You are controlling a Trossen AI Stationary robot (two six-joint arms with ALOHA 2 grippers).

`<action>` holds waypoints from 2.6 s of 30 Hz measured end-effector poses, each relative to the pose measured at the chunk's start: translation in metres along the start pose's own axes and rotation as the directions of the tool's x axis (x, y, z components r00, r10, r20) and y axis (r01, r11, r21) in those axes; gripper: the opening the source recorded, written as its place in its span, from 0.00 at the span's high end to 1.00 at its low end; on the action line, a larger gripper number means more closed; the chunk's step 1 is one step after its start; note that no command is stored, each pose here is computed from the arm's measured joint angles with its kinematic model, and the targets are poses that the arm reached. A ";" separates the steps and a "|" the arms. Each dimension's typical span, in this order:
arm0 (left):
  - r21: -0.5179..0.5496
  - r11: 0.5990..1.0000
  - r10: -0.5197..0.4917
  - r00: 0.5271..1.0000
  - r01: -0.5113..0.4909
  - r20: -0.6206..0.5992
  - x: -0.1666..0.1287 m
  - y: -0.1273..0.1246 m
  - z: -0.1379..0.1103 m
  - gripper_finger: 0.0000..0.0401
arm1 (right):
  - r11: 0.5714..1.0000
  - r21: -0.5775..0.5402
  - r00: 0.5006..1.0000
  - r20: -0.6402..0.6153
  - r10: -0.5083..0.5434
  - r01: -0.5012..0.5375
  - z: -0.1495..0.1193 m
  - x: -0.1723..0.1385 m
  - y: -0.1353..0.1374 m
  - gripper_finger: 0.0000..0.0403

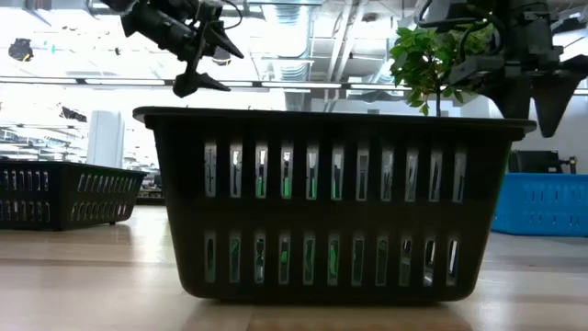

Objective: Stack baskets by color
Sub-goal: Stack the middle blue bin on the top blue bin

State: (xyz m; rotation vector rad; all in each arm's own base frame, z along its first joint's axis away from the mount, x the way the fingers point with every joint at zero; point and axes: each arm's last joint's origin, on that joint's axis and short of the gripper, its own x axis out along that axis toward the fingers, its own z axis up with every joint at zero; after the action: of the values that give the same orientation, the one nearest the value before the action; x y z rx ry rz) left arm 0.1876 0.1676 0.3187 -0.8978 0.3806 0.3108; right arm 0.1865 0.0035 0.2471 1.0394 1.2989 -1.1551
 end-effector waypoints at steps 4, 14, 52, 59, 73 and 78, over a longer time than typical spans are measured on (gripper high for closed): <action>0.035 0.996 -0.088 0.995 0.087 0.040 0.005 0.002 0.001 0.19 | 1.000 0.011 1.000 -0.020 -0.019 0.019 -0.008 0.011 -0.001 0.47; 0.060 0.982 -0.182 0.978 0.176 0.106 -0.005 0.001 0.006 0.19 | 0.999 0.039 0.997 -0.070 0.037 -0.035 -0.034 0.038 0.002 0.47; 0.217 0.964 -0.248 0.823 0.155 0.511 -0.067 0.003 -0.062 0.19 | 0.990 0.005 0.986 -0.083 0.144 -0.144 -0.028 0.065 0.003 0.97; 0.313 0.939 -0.307 0.750 0.141 0.585 -0.081 -0.008 -0.062 0.19 | 0.951 0.010 0.948 -0.075 0.310 -0.310 -0.022 0.022 0.008 0.96; 0.192 0.970 -0.242 0.650 0.147 0.721 -0.087 -0.010 -0.058 0.19 | 0.723 -0.059 0.676 0.311 0.668 -0.688 0.044 -0.023 0.053 0.96; 0.185 0.974 -0.225 0.681 0.132 0.697 -0.084 -0.007 -0.059 0.19 | 0.640 -0.058 0.533 0.499 0.683 -0.766 0.086 -0.014 0.082 0.97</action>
State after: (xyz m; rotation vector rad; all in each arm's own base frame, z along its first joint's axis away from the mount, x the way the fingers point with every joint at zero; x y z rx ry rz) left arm 0.1044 0.1073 0.3279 -0.6214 -0.4217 0.4264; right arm 0.2812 -0.0682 0.2585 1.1565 0.2651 -0.7716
